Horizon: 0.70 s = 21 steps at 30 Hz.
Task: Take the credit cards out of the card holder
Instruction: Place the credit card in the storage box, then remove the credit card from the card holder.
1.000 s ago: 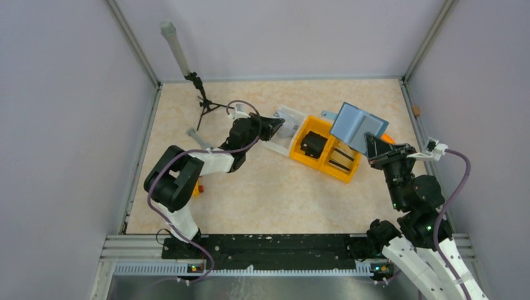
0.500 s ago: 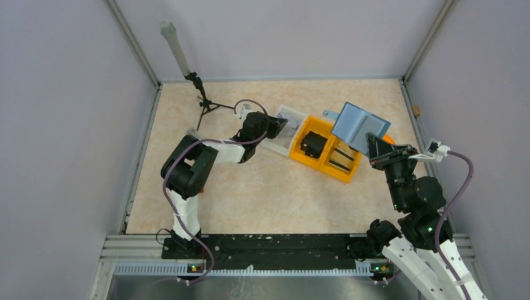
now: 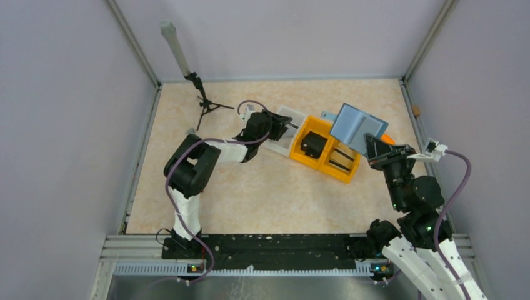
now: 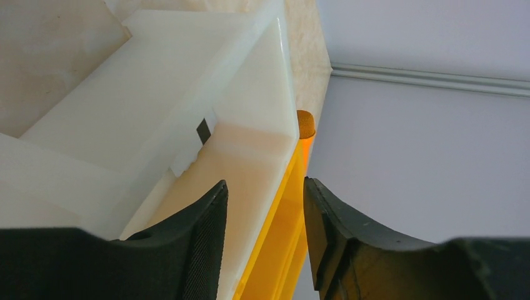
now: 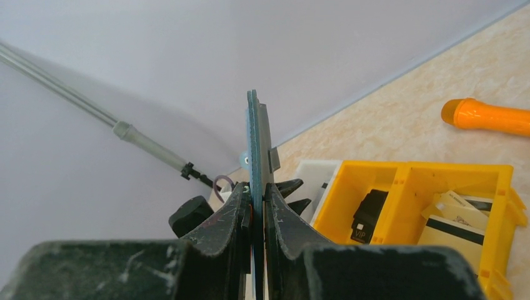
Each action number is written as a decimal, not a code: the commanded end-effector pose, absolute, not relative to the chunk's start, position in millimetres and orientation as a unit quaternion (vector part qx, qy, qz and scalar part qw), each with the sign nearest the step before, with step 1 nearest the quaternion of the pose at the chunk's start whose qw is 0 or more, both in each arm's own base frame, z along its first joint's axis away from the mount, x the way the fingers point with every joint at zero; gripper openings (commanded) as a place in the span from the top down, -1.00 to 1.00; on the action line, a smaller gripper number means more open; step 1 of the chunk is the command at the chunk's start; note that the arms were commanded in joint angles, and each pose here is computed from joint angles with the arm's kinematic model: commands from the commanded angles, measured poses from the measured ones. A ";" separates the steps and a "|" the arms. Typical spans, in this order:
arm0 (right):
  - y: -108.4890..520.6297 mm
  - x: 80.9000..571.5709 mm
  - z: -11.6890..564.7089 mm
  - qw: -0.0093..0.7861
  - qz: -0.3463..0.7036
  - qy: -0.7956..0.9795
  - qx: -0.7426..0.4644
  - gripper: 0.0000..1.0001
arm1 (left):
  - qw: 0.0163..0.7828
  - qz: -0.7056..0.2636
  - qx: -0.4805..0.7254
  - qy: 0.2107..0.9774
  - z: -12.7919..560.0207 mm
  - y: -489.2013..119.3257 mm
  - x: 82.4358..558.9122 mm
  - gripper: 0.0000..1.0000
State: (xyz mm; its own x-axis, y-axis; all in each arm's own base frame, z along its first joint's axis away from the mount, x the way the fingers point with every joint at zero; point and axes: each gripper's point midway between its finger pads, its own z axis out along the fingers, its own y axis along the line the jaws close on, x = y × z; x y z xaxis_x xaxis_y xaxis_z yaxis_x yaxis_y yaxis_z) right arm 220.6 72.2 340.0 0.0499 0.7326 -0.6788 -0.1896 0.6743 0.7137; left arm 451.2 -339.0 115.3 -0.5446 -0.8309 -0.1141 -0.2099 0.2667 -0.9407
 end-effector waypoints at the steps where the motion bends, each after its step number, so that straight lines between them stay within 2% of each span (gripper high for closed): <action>1: 83.2 222.3 352.0 0.689 0.354 0.600 0.201 1.00 | 0.352 -0.501 -0.326 0.720 162.6 -330.7 443.2 -0.04; 3: 93.3 225.5 345.8 0.673 0.354 0.623 0.184 1.00 | 0.371 -0.497 -0.306 0.723 178.1 -321.3 434.0 -0.07; 7: 110.4 225.1 337.6 0.655 0.375 0.638 0.153 1.00 | 0.401 -0.479 -0.259 0.736 201.8 -294.9 407.3 -0.25; 9: 117.2 223.0 334.9 0.648 0.387 0.641 0.140 1.00 | 0.410 -0.481 -0.219 0.743 212.6 -283.6 388.0 -0.58; 10: 120.4 222.0 333.2 0.644 0.392 0.643 0.134 1.00 | 0.412 -0.479 -0.198 0.750 211.5 -277.5 376.7 -0.87; 11: 123.8 220.7 331.1 0.638 0.398 0.646 0.128 1.00 | 0.418 -0.481 -0.170 0.751 217.4 -274.1 365.3 -0.97; 15: 140.6 216.4 319.5 0.607 0.431 0.658 0.111 1.00 | 0.425 -0.496 -0.075 0.753 230.5 -263.0 324.7 -0.97; 21: 182.8 205.8 297.3 0.529 0.524 0.664 0.070 1.00 | 0.426 -0.557 0.043 0.712 246.1 -261.5 274.0 -0.97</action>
